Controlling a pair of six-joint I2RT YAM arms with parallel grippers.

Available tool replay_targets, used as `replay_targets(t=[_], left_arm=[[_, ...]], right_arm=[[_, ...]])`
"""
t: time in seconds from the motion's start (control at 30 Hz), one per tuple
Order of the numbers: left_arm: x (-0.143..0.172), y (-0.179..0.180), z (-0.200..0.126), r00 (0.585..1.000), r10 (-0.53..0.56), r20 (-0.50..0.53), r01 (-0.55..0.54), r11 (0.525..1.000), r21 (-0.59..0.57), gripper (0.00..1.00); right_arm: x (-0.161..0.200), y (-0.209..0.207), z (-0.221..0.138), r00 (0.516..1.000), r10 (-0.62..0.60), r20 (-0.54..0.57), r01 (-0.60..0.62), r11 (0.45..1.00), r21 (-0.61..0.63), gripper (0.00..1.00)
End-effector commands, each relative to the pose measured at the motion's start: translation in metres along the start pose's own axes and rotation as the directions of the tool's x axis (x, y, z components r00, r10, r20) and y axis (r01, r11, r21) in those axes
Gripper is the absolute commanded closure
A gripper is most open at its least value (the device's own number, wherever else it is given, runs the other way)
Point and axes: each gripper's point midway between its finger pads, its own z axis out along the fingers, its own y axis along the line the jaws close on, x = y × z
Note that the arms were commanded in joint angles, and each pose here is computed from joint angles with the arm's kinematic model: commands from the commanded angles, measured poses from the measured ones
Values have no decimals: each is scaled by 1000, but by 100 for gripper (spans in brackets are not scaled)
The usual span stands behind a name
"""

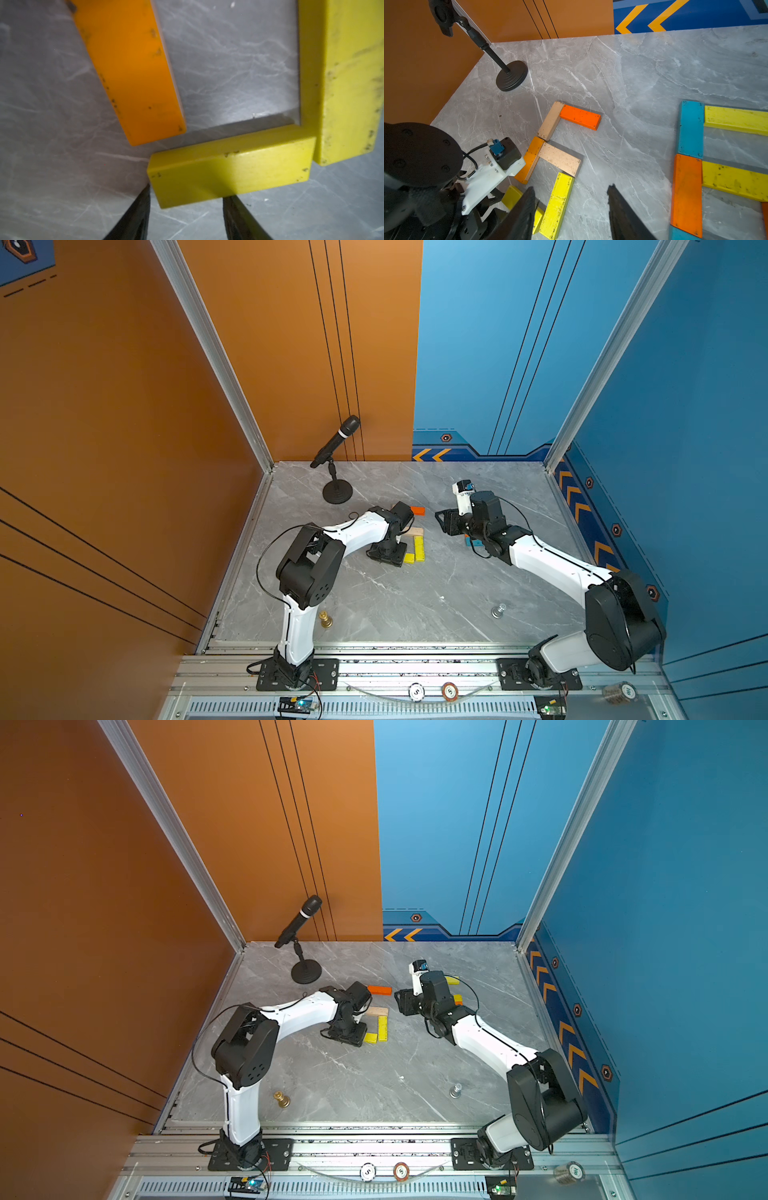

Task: Assemble the number 6 with building blocks
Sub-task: Assemble the building block at the center of the board.

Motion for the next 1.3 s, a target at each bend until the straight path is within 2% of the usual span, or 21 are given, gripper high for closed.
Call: replay_targets(t=[0.0,1.27], left_arm=[[-2,6,9,1000,-12,-17,12,1000,-23,44],[-13,4,4,999,-30,14,30,1000,0,46]], right_arm=[[4,2,-1,1000,-11,-15,10,1000,-9,44],[9,1,-1,1000,-9,-28,9,1000,-3,44]])
